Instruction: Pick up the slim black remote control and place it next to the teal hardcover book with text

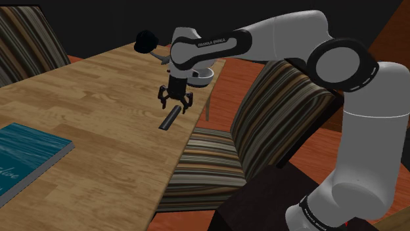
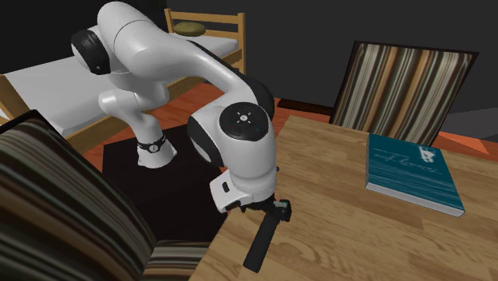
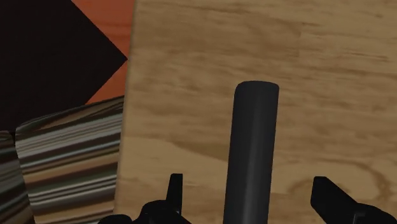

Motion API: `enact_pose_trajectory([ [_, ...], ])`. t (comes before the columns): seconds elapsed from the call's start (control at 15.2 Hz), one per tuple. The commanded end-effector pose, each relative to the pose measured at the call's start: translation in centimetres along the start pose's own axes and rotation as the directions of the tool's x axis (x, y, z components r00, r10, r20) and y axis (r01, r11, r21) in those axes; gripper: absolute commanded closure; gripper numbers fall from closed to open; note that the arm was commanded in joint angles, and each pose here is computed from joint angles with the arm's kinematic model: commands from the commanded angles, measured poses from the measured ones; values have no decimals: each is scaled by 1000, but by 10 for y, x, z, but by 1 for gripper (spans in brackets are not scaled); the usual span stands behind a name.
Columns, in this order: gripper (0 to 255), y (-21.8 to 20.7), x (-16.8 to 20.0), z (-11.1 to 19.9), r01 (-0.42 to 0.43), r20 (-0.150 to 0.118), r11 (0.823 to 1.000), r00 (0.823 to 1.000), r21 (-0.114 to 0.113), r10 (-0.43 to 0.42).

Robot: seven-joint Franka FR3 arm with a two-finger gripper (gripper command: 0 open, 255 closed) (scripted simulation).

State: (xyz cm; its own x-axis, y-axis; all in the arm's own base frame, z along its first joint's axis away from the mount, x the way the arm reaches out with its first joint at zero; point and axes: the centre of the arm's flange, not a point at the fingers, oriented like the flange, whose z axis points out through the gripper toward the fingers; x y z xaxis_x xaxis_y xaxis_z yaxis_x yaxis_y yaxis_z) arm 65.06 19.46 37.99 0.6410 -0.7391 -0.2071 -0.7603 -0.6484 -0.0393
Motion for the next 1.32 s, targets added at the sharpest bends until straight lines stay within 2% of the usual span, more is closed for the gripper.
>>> enact_pose_trajectory([
  [0.0, 0, -16, 19, 11, -68, 15, 998, 998, 8, 68],
  [0.53, 0, -16, 19, 51, -68, 15, 998, 998, 8, 68],
  [1.06, 0, -16, 19, 51, -68, 15, 998, 998, 8, 68],
  [1.12, 255, -16, 19, 51, -68, 15, 998, 998, 8, 68],
  [1.25, 255, -16, 19, 50, -68, 15, 998, 998, 7, 68],
])
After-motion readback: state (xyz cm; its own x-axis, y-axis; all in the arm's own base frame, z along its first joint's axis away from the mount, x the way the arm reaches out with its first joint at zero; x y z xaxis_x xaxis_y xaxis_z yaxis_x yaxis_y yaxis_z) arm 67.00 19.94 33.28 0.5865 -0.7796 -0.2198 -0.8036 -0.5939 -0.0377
